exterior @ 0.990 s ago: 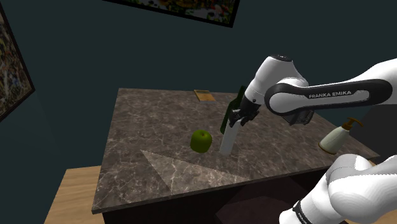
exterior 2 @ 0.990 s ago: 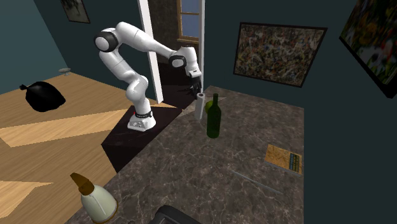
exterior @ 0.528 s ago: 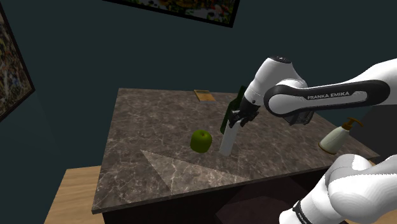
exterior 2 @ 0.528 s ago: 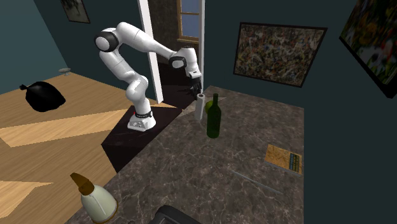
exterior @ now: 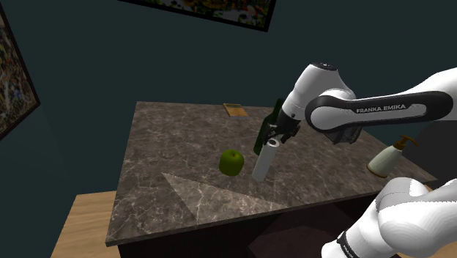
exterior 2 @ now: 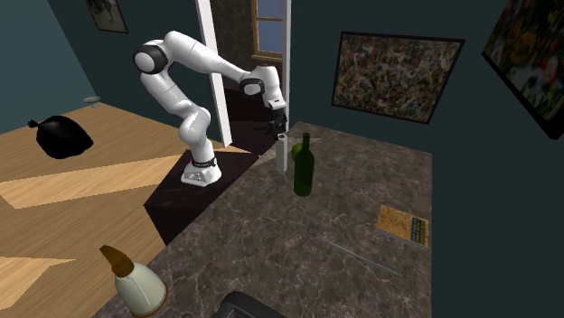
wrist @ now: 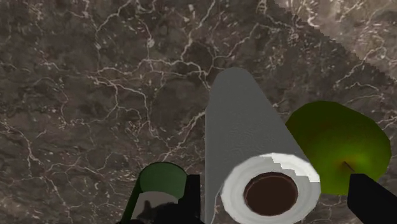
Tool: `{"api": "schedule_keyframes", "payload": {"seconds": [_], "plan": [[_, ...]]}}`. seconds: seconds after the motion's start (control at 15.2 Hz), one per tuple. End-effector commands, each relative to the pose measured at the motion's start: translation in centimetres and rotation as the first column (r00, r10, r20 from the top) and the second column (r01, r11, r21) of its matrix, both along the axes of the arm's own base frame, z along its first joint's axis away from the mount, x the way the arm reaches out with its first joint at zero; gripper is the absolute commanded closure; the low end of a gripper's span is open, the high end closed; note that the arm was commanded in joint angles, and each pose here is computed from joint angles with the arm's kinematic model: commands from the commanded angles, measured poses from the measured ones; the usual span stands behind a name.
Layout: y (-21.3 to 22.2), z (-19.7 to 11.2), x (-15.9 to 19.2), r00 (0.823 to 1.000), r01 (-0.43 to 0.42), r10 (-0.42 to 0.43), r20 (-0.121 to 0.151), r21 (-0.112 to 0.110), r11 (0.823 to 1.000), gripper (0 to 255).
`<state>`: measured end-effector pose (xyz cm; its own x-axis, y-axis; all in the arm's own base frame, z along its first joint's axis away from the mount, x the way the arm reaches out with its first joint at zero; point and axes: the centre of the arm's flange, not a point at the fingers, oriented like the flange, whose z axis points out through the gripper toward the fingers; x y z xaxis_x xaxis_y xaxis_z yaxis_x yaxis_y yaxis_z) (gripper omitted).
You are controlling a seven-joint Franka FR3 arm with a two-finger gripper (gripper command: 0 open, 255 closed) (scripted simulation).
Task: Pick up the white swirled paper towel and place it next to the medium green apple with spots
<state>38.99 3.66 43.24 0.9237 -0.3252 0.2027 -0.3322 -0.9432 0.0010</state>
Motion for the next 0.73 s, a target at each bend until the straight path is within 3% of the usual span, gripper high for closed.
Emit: {"api": "schedule_keyframes", "payload": {"seconds": [0.0, 0.13, 0.66], "plan": [[0.1, 1.9, -0.4, 1.000, 0.000, 0.000, -0.001, 0.000, 1.000, 0], [0.2, 4.2, -0.8, 1.000, 0.000, 0.000, -0.001, 0.000, 1.000, 0], [0.2, 4.2, -0.8, 1.000, 0.000, 0.000, -0.001, 0.000, 1.000, 0]]}}
